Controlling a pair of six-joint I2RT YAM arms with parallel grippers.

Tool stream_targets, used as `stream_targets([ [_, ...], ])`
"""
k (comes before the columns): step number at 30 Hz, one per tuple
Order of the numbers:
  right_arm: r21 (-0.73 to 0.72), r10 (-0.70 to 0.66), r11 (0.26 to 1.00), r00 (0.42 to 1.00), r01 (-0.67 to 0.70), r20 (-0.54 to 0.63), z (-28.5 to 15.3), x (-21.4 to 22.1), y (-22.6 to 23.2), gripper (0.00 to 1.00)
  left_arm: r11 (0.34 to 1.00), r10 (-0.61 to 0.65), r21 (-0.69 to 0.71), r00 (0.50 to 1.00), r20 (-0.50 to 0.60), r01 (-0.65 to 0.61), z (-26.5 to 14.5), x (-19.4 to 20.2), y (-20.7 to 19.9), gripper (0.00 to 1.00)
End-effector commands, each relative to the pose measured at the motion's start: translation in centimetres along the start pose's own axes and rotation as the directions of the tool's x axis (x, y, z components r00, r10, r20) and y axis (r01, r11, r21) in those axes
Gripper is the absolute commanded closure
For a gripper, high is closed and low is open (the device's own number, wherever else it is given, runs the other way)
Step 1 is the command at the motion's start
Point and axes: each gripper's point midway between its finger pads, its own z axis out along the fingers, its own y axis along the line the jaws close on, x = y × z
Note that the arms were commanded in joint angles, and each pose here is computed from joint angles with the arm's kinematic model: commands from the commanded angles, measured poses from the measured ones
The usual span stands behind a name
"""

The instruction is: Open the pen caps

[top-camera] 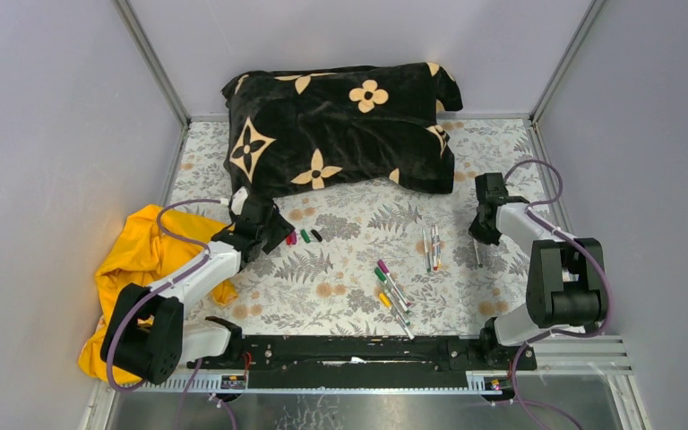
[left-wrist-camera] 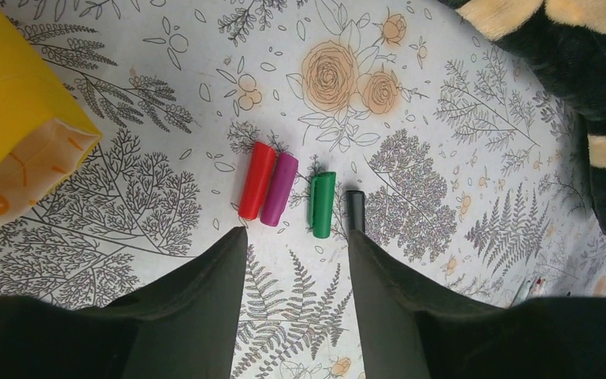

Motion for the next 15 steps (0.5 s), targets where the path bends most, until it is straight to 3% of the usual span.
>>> stream_targets([
  [1,-0.014,0.04,0.999,0.999,-0.04,-0.021,1.3,-0.3,-0.2,0.95,0.999,0.005,0.047,1.0,0.022,-0.006,-0.4,-0.7,-1.0,0.43],
  [15,-0.099,0.102,0.989,0.989,-0.113,-0.107,1.7,1.5,0.6,0.95,0.999,-0.003,0.041,1.0,0.023,0.002,0.0,-0.7,-1.0,0.43],
])
